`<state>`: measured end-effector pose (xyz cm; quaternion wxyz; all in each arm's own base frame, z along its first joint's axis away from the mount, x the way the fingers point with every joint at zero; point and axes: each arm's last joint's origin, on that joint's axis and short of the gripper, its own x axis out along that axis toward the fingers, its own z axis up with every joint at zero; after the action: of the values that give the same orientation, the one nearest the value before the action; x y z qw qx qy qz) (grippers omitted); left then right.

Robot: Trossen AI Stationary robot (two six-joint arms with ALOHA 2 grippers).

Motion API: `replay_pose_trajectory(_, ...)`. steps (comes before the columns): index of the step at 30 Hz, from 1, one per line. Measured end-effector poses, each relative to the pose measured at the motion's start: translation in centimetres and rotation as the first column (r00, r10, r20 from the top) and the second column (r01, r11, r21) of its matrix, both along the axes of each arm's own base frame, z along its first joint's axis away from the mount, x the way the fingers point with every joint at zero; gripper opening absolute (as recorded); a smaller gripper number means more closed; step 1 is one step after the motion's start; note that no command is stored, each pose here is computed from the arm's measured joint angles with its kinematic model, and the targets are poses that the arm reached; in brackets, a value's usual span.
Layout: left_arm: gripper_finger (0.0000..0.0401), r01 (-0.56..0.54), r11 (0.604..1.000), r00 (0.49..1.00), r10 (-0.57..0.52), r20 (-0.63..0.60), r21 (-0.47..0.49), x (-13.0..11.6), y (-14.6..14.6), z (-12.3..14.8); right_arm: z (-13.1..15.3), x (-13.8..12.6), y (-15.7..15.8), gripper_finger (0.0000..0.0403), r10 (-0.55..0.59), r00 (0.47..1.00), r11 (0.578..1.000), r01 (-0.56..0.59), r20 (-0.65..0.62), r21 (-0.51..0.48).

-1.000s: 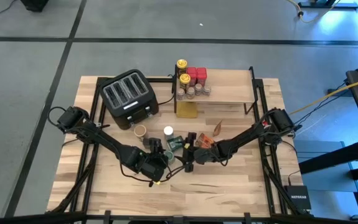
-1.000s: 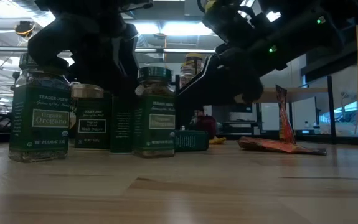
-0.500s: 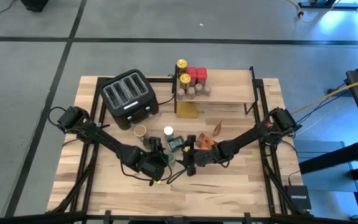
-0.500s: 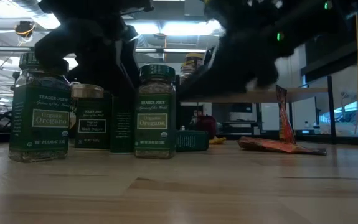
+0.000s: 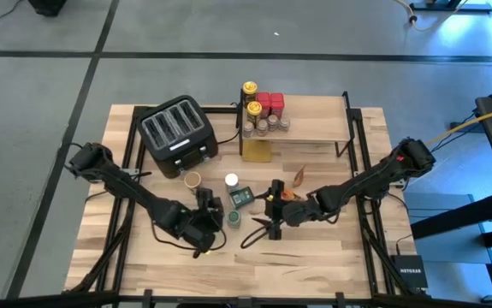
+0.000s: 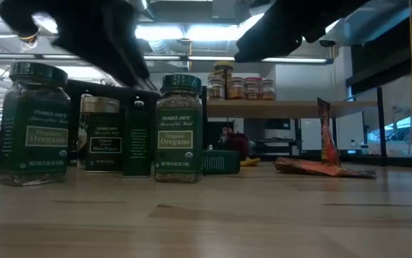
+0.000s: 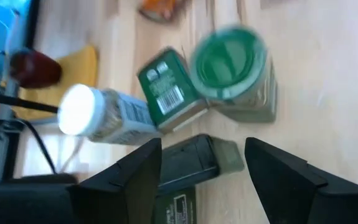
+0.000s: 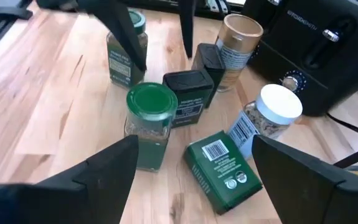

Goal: Shelf spices
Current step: Put the green seasoning bottle on the shelf

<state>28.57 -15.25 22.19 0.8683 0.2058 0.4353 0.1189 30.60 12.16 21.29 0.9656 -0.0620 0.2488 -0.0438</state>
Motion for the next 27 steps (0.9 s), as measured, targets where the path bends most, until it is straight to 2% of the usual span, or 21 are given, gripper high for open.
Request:
replay_pose_trajectory(5,0.0224,0.023,1.0,0.996,-0.022,0.088,-0.004,-1.4,-0.5,2.4,0.3,0.4,-0.1,0.0319,-0.005,0.999,1.0,0.004,0.052,0.023)
replay_pose_trajectory(8,0.0224,0.038,0.999,0.993,-0.038,0.113,0.002,-2.1,-0.7,3.2,0.7,1.0,-0.3,0.0319,0.025,0.994,0.997,-0.033,0.108,0.073)
replay_pose_trajectory(15,0.0224,-0.004,0.998,0.991,-0.005,0.136,0.066,-3.4,-1.1,3.5,0.4,4.0,-1.8,0.0319,0.08,0.987,0.978,-0.104,0.138,0.181)
replay_pose_trajectory(19,0.0224,-0.04,0.996,0.99,0.028,0.136,0.079,-4.0,-1.1,3.4,0.0,6.2,-1.4,0.0319,0.123,0.987,0.981,-0.136,0.099,0.141)
replay_pose_trajectory(27,0.0224,-0.06,0.996,0.99,0.051,0.132,0.066,-4.7,-1.4,3.2,-2.7,8.6,-0.6,0.0319,0.147,0.984,0.985,-0.137,-0.104,0.101)
